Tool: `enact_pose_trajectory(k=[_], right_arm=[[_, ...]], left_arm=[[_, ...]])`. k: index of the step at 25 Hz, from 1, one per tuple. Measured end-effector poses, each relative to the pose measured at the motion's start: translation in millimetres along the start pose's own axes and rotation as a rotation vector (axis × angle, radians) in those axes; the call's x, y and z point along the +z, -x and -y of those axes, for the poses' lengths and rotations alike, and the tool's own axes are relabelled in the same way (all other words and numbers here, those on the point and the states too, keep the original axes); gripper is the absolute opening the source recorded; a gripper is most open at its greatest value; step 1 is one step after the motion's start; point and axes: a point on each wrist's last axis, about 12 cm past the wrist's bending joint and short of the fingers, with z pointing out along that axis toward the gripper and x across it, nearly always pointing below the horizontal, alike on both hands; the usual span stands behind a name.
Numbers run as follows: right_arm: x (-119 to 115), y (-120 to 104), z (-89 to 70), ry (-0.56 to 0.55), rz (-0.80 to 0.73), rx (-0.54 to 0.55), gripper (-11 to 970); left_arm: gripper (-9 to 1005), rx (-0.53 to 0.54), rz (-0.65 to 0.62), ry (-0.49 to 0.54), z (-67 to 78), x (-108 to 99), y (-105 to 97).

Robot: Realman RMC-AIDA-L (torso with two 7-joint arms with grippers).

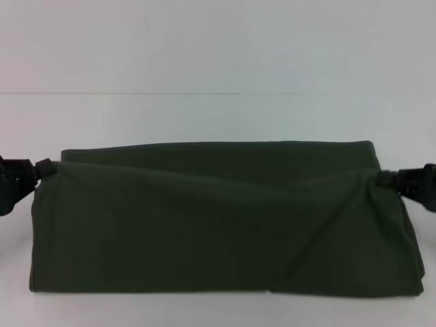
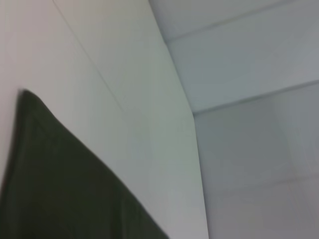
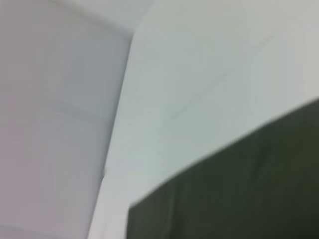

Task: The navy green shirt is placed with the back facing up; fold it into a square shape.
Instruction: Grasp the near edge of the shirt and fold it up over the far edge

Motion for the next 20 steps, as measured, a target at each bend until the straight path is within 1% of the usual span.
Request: enact_pose_trajectory(k=[4, 9, 14, 20], right_arm=[[3.9, 2.0, 7.1, -0.044, 0.075, 0.001, 33], [20.0, 5.5, 7.1, -0.080, 0.116, -0.022, 33], [32.2, 15.0, 2.1, -0.100, 0.142, -0.057, 33], [40.8, 32.7, -9.8, -0.091, 0.177, -0.090, 33]], left_arm=[[15, -0.019, 0.114, 0.004, -9.8, 5.9, -2.2], [15, 0.001, 0.161, 0.021, -14.7, 18.0, -3.8], [15, 0.035, 0.196, 0.041, -15.6, 31.9, -2.1], [14, 0.092, 0.225, 0.071, -12.0, 40.9, 9.0]])
